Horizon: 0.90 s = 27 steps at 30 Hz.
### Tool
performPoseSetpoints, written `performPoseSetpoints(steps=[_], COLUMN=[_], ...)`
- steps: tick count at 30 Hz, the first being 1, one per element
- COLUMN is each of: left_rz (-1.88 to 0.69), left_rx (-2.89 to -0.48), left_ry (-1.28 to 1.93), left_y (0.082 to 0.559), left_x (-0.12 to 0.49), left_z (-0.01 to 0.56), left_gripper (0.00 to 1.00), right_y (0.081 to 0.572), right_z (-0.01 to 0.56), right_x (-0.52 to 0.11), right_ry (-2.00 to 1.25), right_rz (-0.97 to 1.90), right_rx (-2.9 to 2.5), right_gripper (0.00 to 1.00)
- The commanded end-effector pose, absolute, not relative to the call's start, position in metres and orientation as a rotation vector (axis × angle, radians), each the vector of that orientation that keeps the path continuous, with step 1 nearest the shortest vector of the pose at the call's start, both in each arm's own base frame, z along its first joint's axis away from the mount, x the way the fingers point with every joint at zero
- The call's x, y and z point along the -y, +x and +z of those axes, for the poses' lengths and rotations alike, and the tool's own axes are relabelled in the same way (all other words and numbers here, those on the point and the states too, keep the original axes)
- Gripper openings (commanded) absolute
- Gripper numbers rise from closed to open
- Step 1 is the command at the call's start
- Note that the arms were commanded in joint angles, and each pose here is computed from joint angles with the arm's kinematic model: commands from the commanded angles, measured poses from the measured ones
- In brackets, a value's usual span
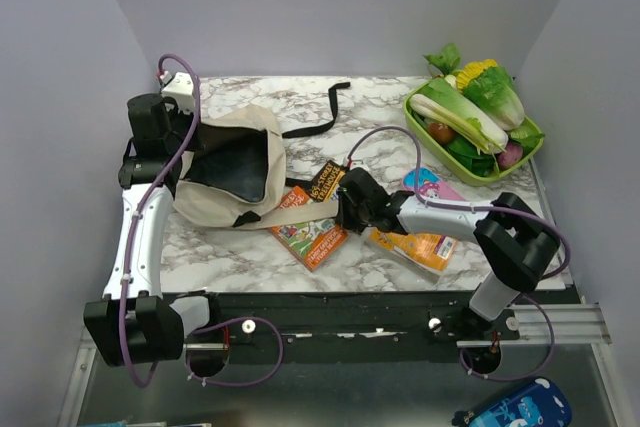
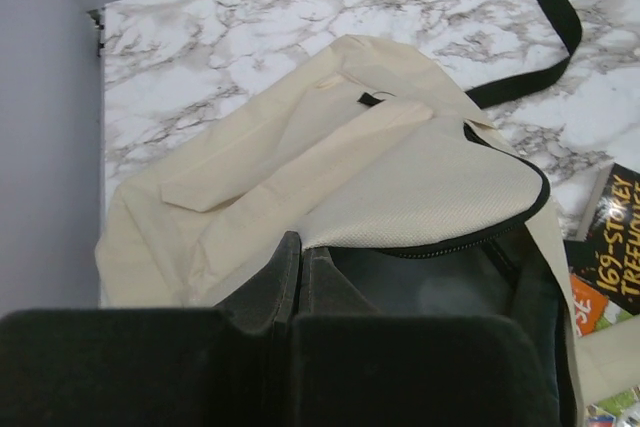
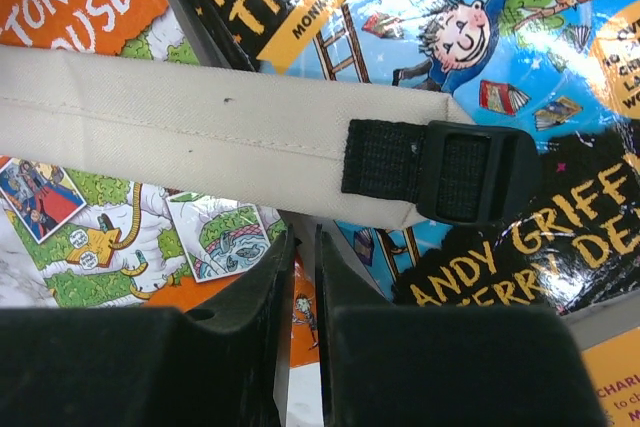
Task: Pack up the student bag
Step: Move the book to the center of the board.
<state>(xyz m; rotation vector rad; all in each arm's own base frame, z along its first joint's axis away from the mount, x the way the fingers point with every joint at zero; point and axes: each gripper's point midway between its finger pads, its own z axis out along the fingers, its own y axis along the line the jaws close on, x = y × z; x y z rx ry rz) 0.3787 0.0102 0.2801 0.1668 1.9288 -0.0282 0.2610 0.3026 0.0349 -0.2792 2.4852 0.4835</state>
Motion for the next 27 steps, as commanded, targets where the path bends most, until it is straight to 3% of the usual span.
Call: performPoseSetpoints(steps=[1,5,8,15,18,20,27], left_rz=[-0.251,-0.386,-0.422,-0.436,-0.427,-0.433,-0.43], left_rx=[-1.936,-2.013,-2.048,-2.104,-2.114,-2.109,-2.118], left_ry=[0.334,0.54,0.673,0.858,0.858,0.859,0.868], left_y=[0.364,0.343,0.328,0.302,0.301,0.298,0.294], left_x=[0.031,0.059,0.067,0.068,0.066,0.067,0.066], left_z=[0.273,0.236,0.215,0.191,0.188,0.188,0.186], left_gripper=[0.0,0.0,0.0,0.0,0.0,0.0,0.0], right_y=[0.183,0.16,0.154,0.19,0.2,0.203,0.2], right_z=[-0.026,-0.027,-0.014,0.073,0.081,0.068,0.045], right_x=[-0.241,-0.255,-0.262,-0.281,-0.293,-0.298,-0.322], right_ry=[-0.413,-0.414,-0.4,-0.414,-0.436,-0.44,-0.411], right_rz=[0.238,0.318,0.382,0.435,0.444,0.415,0.554], right_rx=[-2.825,-2.866,-2.876,-2.671,-2.648,-2.666,-2.702], right_gripper=[0.2,0.21,0.28,0.33,0.38,0.5,0.56])
